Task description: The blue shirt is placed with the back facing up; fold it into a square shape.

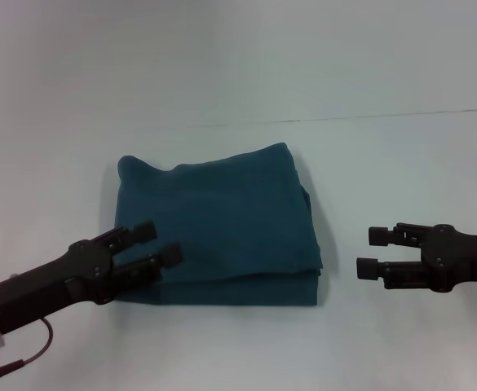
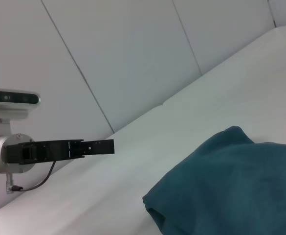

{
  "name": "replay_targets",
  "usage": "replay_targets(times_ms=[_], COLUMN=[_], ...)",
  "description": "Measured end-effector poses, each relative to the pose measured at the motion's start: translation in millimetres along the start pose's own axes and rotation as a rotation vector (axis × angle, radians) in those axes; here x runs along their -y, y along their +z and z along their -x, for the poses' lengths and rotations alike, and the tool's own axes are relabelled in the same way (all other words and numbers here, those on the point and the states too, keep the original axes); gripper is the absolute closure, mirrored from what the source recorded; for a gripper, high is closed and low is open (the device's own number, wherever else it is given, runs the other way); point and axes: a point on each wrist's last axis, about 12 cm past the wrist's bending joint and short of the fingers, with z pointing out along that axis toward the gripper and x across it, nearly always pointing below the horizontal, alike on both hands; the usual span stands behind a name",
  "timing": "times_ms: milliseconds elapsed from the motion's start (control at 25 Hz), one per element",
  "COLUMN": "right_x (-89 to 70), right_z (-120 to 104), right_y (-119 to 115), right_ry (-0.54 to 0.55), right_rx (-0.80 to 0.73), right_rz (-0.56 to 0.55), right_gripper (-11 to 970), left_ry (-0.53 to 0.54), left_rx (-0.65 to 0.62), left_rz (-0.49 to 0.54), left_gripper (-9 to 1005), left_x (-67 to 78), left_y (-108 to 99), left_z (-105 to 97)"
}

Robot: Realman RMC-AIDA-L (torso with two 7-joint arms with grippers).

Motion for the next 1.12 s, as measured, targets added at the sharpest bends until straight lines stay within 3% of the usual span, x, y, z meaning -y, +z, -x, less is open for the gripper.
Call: replay_targets(times_ms=[1120], right_x=[-0.6], right_z=[-1.6], right_y=[-2.5], right_ry=[0.037], right_rx=[0.001], right_rz=[0.001], right_gripper=[49], left_ry=[0.01], left_rx=[0.018], left_rz=[0.009], left_gripper=[90], left_x=[-1.7], left_y=[-2.3], left_z=[3.6])
